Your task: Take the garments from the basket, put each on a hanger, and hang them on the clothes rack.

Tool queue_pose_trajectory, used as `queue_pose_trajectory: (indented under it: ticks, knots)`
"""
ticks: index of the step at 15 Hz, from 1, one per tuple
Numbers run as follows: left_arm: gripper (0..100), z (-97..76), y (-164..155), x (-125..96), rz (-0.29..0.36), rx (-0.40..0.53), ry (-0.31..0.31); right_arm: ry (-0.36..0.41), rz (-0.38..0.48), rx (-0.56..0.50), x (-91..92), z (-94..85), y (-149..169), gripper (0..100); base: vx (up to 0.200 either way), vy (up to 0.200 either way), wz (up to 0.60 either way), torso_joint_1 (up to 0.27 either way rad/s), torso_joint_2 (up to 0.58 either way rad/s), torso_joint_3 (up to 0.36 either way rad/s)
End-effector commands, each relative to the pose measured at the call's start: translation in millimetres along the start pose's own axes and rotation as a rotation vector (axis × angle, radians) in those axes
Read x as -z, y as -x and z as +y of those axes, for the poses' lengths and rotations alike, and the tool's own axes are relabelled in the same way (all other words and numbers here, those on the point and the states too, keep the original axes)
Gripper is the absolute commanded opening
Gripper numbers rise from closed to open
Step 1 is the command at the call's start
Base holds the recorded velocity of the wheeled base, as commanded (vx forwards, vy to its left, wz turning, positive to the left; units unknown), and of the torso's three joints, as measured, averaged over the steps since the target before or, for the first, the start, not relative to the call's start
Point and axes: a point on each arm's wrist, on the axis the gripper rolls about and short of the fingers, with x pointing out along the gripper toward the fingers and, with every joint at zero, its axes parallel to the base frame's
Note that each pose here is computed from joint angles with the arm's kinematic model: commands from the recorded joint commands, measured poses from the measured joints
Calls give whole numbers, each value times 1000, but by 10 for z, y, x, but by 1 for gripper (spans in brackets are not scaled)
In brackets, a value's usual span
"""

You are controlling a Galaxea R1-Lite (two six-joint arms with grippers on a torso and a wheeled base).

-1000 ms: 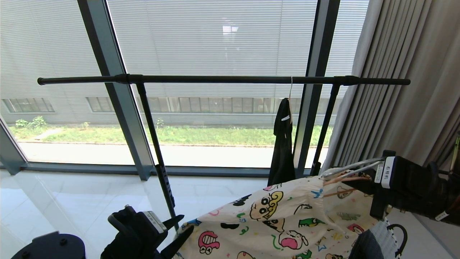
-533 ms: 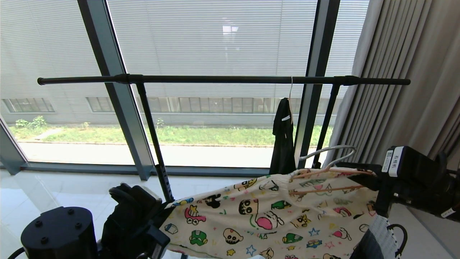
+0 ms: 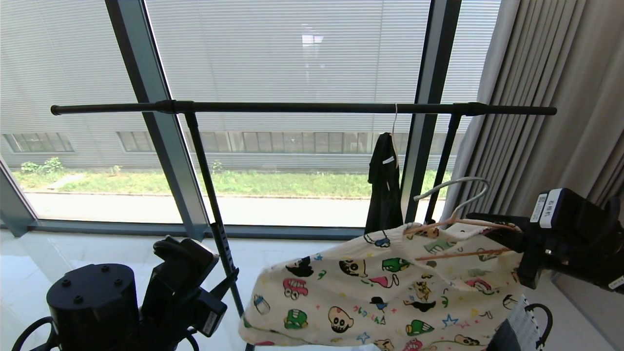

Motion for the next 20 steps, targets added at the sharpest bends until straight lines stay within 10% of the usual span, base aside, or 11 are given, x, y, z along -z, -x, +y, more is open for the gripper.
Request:
queue_pose_trajectory:
  ticks: [1, 7, 15, 20]
  knots:
    - [100, 5, -22, -26, -10, -2, 3, -1, 4, -1, 6, 8, 3, 0, 0, 0, 0, 0, 0, 0]
    - [100, 130, -46, -33, 50, -241, 78, -96, 170, 106, 148, 124, 125, 0, 0, 0, 0, 0, 0, 0]
    - [100, 368, -76, 92, 144, -438, 128, -361, 834, 488, 531, 246, 1004, 0, 0, 0, 0, 0, 0, 0]
    - [100, 369, -75, 84, 139, -440, 134, -555, 909, 645, 661, 138, 1089, 0, 0, 0, 0, 0, 0, 0]
